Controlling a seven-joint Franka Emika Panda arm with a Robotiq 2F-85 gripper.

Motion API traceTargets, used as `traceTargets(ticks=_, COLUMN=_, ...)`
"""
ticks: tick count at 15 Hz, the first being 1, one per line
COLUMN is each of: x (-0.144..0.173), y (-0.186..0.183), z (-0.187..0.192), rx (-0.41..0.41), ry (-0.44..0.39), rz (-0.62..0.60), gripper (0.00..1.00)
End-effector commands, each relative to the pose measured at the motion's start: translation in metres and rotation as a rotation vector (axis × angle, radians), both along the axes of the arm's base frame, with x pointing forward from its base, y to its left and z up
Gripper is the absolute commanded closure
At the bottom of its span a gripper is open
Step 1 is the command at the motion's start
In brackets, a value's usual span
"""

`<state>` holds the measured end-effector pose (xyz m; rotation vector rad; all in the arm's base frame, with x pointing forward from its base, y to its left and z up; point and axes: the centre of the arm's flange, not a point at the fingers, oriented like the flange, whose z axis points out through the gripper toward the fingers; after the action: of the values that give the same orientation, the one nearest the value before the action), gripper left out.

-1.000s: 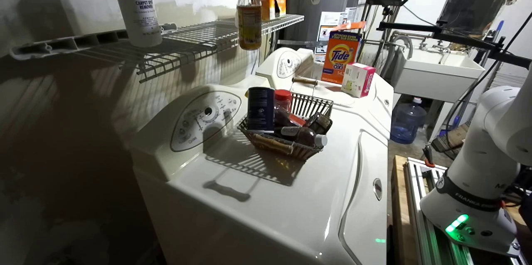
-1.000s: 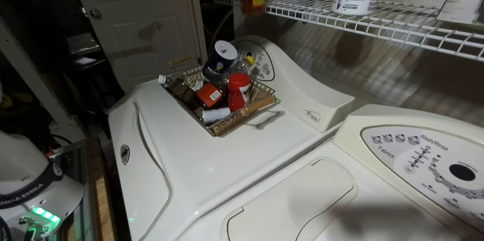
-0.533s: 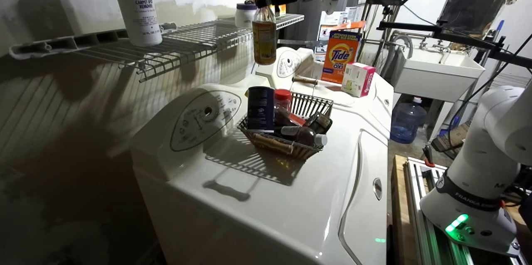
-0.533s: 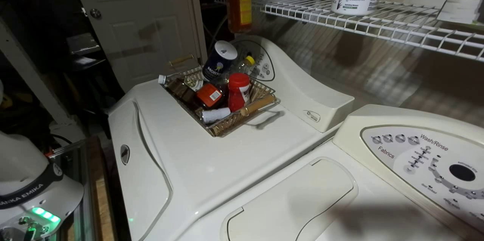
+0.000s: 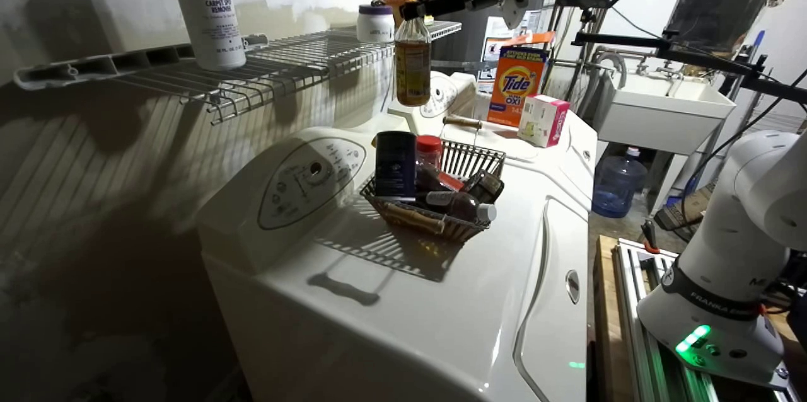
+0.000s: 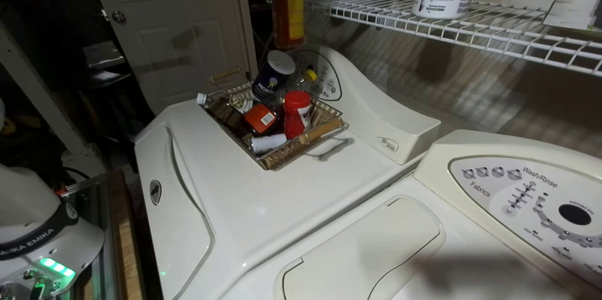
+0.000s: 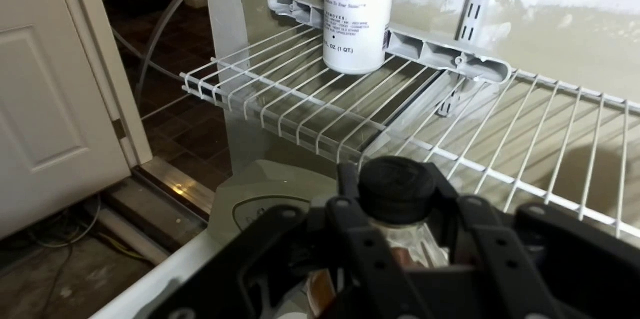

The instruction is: Pick up the bottle of vinegar from the bottom shelf and place it in the basket on the washing machine.

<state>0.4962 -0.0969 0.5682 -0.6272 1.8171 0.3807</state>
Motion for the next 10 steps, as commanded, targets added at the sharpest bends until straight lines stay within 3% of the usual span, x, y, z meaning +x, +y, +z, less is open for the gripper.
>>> traceTargets(ticks=1, x=0.000, y=0.000, z=0.000, rx=0.000, ry=0.000, rz=0.000, gripper=0.65)
traceTargets(ticks=2, x=0.000, y=0.000, z=0.000, rx=0.000, ry=0.000, rz=0.000, gripper=0.65)
traceTargets(ticks=3, x=-0.003, y=0.000, z=0.000, rx=-0.022, ry=0.008, rz=0.038, gripper=0.90)
traceTargets(ticks=10, x=-0.059, y=-0.024, z=-0.026, rx=-0.101, ry=0.084, rz=0.267, gripper=0.90)
